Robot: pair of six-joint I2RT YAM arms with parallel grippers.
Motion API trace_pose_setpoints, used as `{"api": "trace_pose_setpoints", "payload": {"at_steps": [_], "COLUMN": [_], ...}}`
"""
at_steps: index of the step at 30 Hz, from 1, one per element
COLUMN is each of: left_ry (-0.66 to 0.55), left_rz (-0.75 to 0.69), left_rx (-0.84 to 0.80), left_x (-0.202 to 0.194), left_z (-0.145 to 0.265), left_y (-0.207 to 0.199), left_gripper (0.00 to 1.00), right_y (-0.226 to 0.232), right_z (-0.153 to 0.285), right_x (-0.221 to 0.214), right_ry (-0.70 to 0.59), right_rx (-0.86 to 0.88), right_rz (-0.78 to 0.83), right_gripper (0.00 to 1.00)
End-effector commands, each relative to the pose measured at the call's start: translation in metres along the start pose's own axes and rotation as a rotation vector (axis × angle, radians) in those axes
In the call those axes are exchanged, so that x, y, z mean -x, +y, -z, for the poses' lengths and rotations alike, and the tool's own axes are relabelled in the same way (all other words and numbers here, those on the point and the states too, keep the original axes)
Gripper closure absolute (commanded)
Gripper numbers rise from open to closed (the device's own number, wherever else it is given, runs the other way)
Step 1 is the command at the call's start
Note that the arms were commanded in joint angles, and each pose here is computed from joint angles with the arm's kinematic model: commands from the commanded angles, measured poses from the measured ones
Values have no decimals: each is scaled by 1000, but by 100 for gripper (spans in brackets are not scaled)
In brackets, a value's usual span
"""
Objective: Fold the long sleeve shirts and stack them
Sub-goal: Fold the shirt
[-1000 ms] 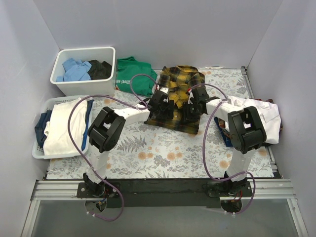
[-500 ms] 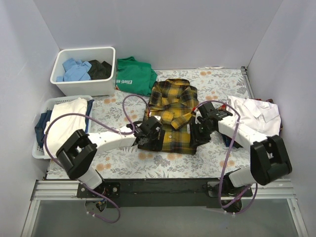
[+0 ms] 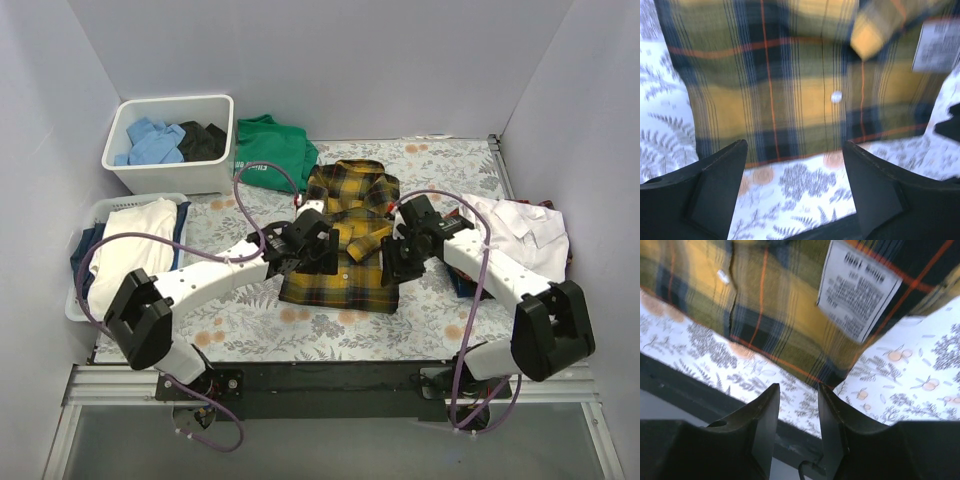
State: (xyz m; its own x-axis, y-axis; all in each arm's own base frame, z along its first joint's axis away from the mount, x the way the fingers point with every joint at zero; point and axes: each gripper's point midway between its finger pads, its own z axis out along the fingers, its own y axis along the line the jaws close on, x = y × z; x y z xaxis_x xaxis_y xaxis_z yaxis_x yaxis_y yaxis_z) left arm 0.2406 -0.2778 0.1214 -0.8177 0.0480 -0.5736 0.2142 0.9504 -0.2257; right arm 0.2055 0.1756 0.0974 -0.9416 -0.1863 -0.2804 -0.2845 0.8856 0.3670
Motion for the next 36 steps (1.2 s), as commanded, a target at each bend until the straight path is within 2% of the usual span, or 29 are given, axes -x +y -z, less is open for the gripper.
{"api": "trace_pose_setpoints", "payload": {"at_steps": [1, 3, 11, 21, 26, 33, 36], "left_ry": [-53, -32, 19, 18, 1, -18, -28], "left_rz": [61, 85, 86, 137, 143, 170, 204], "left_rx": [72, 26, 37, 77, 77, 109, 123], "left_x": [39, 45, 60, 94, 107, 111, 111], "left_z": [-24, -33, -71, -97, -95, -78, -69], "left_y": [20, 17, 38, 68, 72, 86, 99], "left_gripper": [24, 25, 25, 25, 24, 21, 20], "right_y": [-6, -4, -3, -16, -22, -48, -57], "right_z": [-8, -11, -41, -60, -48, -64, -50], "right_x": [41, 55, 96, 167, 225, 260, 273], "right_ry": [-84, -105, -106, -186, -307, -306, -366], "right_rx": [-75, -87, -132, -252, -273, -281, -274], "right_rz": [33, 42, 75, 83, 27, -30, -86], "right_gripper": [55, 55, 55, 56, 57, 57, 57]}}
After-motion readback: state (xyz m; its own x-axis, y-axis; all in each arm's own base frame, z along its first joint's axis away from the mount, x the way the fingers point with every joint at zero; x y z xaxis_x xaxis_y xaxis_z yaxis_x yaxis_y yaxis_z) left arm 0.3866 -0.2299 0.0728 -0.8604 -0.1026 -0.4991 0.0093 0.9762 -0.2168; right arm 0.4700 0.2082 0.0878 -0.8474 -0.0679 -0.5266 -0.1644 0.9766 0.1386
